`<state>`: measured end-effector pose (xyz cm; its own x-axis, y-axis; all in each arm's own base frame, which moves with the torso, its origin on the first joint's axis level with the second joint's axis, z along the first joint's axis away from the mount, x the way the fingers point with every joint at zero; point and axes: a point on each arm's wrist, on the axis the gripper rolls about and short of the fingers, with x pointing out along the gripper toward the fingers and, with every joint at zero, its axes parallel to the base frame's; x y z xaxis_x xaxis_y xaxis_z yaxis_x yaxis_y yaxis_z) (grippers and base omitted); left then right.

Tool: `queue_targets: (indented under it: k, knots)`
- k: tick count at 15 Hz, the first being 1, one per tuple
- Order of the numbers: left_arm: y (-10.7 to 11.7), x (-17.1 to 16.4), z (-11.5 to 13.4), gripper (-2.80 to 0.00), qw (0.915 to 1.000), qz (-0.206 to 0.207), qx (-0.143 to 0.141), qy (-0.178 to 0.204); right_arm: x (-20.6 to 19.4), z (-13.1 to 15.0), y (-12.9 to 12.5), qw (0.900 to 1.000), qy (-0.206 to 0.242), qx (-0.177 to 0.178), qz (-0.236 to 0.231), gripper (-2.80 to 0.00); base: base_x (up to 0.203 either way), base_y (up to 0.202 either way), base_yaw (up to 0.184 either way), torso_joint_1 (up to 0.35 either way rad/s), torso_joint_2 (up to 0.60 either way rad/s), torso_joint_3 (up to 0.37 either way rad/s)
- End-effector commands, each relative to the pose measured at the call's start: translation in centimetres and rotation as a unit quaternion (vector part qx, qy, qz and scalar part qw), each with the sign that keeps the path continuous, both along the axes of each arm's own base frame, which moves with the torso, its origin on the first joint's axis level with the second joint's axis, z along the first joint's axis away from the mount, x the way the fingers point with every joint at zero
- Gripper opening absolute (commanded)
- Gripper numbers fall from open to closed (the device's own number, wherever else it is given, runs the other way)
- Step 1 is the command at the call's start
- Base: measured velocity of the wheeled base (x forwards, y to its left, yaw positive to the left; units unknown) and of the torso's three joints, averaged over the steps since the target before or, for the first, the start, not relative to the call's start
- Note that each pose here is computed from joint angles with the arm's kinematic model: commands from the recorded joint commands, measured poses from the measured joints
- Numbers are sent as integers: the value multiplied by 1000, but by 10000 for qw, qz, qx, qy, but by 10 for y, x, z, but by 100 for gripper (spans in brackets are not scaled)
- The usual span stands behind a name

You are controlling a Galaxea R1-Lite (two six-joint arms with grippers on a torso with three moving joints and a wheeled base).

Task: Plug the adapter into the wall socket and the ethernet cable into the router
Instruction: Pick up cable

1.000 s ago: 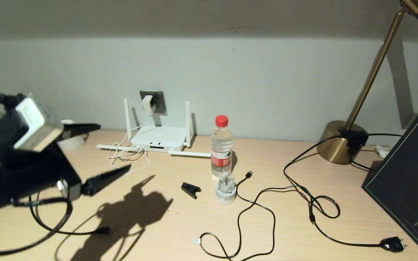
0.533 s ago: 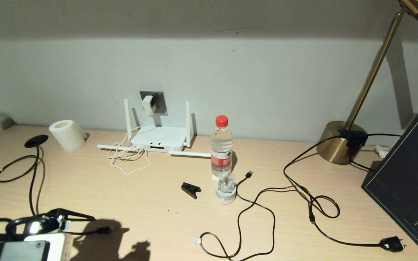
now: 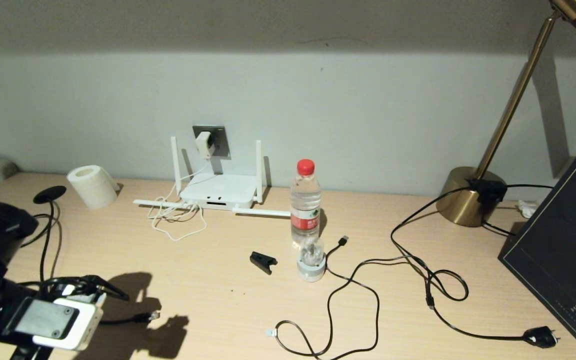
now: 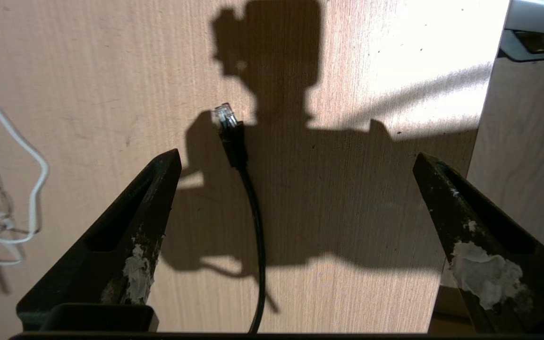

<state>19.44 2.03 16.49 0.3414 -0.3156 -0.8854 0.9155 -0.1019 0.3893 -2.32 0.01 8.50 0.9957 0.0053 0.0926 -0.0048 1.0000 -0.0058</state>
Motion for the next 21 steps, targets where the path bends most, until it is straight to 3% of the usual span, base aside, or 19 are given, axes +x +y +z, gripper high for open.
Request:
queue_targets:
  k: [1, 6, 8, 21]
  knots:
    - [3, 19, -20, 0, 9989, -48, -71, 453, 3, -10, 0, 9999, 172, -4, 4, -280, 0, 0, 0, 0, 0, 0]
    - [7, 45, -41, 0, 9972, -30, -122, 743, 3, -10, 0, 9998, 180, -4, 4, -280, 0, 0, 0, 0, 0, 0]
    - [8, 54, -47, 0, 9977, 60, -135, 668, 3, -10, 0, 9998, 181, -4, 4, -280, 0, 0, 0, 0, 0, 0]
    - [11, 76, -55, 0, 9968, 151, -164, 762, 3, -10, 0, 9998, 179, -4, 4, -280, 0, 0, 0, 0, 0, 0]
